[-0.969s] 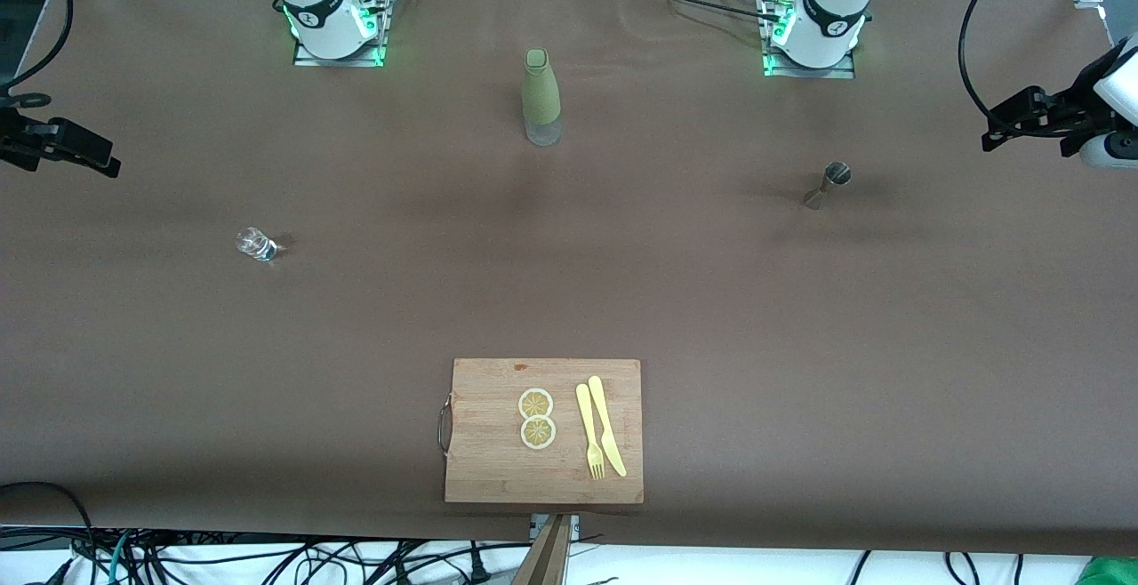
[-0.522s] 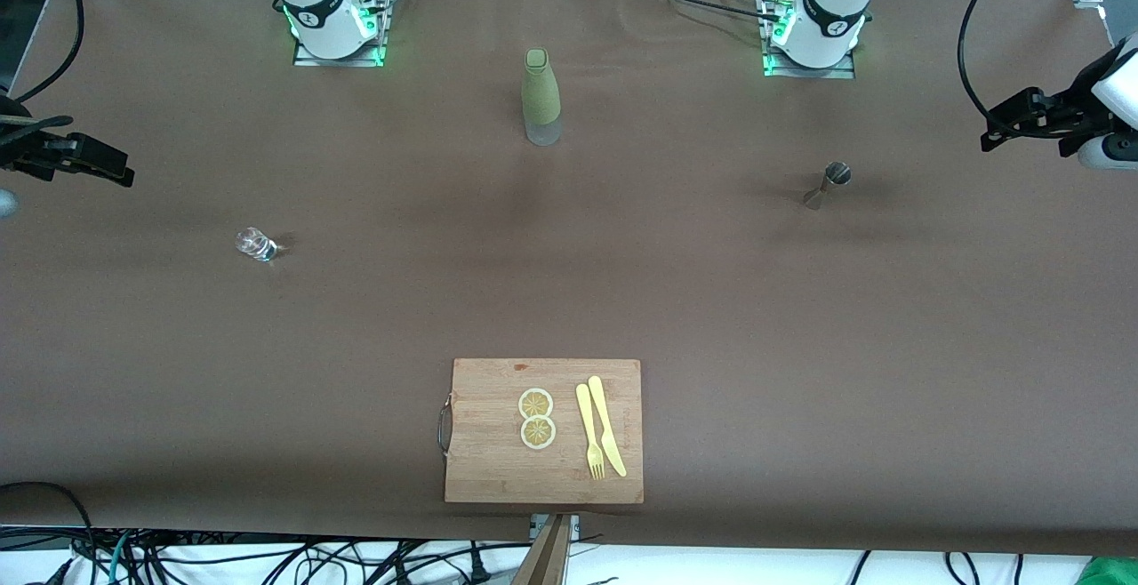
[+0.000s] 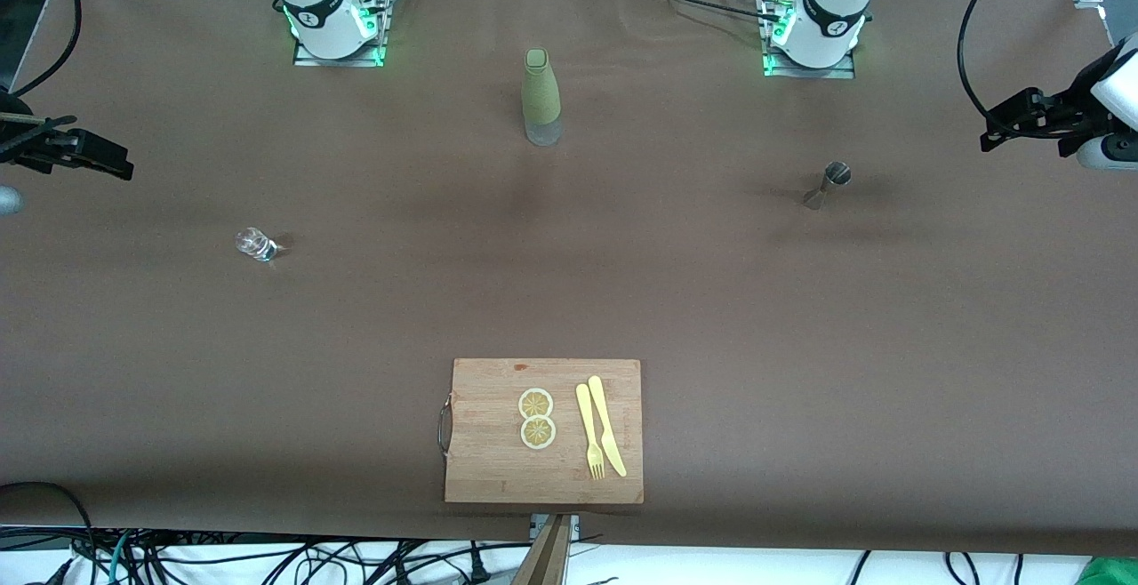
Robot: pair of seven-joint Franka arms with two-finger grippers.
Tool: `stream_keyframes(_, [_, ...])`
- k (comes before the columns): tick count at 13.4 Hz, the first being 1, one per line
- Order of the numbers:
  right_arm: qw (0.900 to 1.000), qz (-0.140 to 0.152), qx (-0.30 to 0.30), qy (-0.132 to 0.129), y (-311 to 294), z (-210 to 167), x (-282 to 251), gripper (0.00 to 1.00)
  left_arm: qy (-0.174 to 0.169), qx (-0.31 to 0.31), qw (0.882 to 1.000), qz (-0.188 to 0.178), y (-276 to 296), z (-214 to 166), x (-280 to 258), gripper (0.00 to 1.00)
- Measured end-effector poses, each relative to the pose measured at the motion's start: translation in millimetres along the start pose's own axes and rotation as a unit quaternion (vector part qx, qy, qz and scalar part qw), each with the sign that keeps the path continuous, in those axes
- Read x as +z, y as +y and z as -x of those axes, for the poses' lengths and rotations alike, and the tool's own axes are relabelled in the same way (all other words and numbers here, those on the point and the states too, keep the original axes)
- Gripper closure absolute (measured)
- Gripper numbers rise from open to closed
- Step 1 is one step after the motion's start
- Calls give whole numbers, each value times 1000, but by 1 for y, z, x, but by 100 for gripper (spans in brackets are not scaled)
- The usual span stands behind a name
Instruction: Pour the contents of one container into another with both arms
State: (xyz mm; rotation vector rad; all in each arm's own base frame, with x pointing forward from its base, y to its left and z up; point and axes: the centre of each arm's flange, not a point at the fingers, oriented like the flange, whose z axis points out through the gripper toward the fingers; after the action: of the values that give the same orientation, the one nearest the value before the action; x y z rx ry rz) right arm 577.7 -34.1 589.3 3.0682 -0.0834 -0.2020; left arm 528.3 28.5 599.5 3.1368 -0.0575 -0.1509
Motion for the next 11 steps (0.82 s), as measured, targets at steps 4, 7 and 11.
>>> stream_keyframes(4, [1000,1,0,-2,0,-1,2,0,-11,-2,1000,1,-2,0,10,0])
stream_keyframes(7, [1000,1,0,-2,0,-1,2,0,-14,-5,1000,2,-6,0,14,0])
stream_keyframes(11, [1000,1,1,-3,1,-1,2,0,-14,-9,1000,2,-9,-1,19,0])
